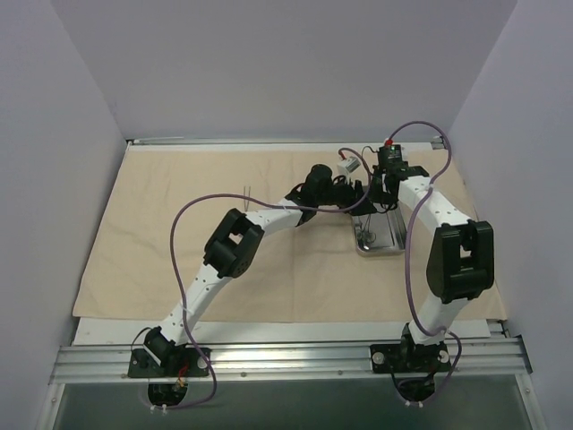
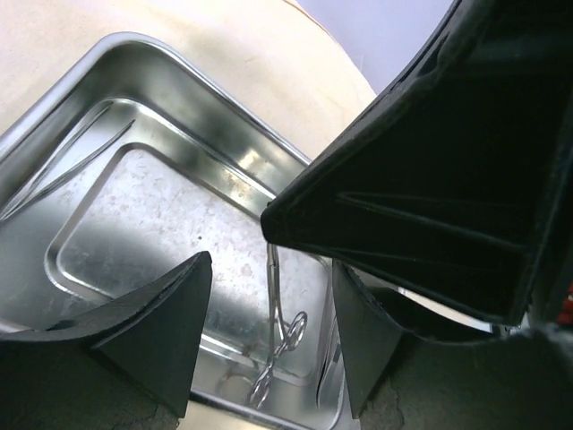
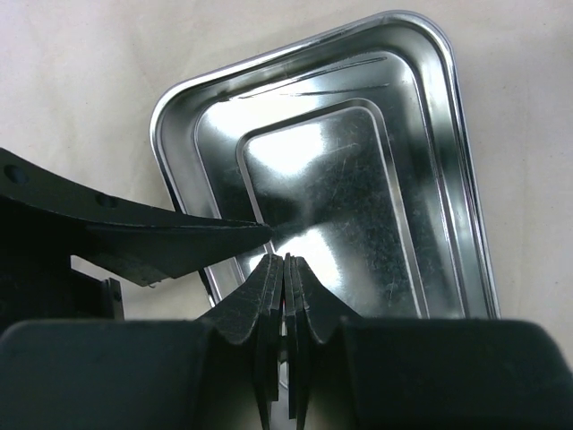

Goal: Open and lay out the surgical kit
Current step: Place the medical item in the surgical kit.

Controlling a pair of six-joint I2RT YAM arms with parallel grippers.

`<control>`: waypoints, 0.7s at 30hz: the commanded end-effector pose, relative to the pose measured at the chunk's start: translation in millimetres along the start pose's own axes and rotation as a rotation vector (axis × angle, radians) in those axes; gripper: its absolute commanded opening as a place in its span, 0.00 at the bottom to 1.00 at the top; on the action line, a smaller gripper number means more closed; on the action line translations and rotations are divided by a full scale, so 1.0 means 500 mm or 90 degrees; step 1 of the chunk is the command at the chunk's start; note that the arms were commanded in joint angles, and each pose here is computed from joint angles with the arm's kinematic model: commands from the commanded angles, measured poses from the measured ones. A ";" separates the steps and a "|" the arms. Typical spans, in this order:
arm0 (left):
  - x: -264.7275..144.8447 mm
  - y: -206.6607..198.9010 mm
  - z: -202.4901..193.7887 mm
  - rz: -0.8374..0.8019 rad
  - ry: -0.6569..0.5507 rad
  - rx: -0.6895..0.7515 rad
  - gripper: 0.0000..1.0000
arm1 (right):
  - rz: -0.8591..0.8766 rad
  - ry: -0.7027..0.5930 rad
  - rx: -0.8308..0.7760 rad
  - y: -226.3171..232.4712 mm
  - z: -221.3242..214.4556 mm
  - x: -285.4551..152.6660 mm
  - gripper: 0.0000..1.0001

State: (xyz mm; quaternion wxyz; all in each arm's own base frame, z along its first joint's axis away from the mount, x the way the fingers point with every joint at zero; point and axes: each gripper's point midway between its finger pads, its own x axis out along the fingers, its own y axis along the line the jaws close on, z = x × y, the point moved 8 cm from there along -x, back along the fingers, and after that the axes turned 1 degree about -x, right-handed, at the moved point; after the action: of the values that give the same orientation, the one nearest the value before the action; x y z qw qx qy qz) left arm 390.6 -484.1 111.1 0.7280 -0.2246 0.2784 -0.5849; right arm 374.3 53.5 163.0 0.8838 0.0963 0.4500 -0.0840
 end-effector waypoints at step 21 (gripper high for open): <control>0.019 -0.035 0.017 -0.033 0.036 -0.020 0.02 | 0.007 -0.035 0.040 -0.033 0.025 -0.061 0.05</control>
State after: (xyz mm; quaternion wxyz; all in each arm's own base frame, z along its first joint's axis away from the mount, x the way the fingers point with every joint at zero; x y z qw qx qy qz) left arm 378.0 -500.0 101.6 0.7046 -0.2232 0.3207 -0.5923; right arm 368.0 46.4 169.2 0.8852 0.1084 0.4438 -0.0872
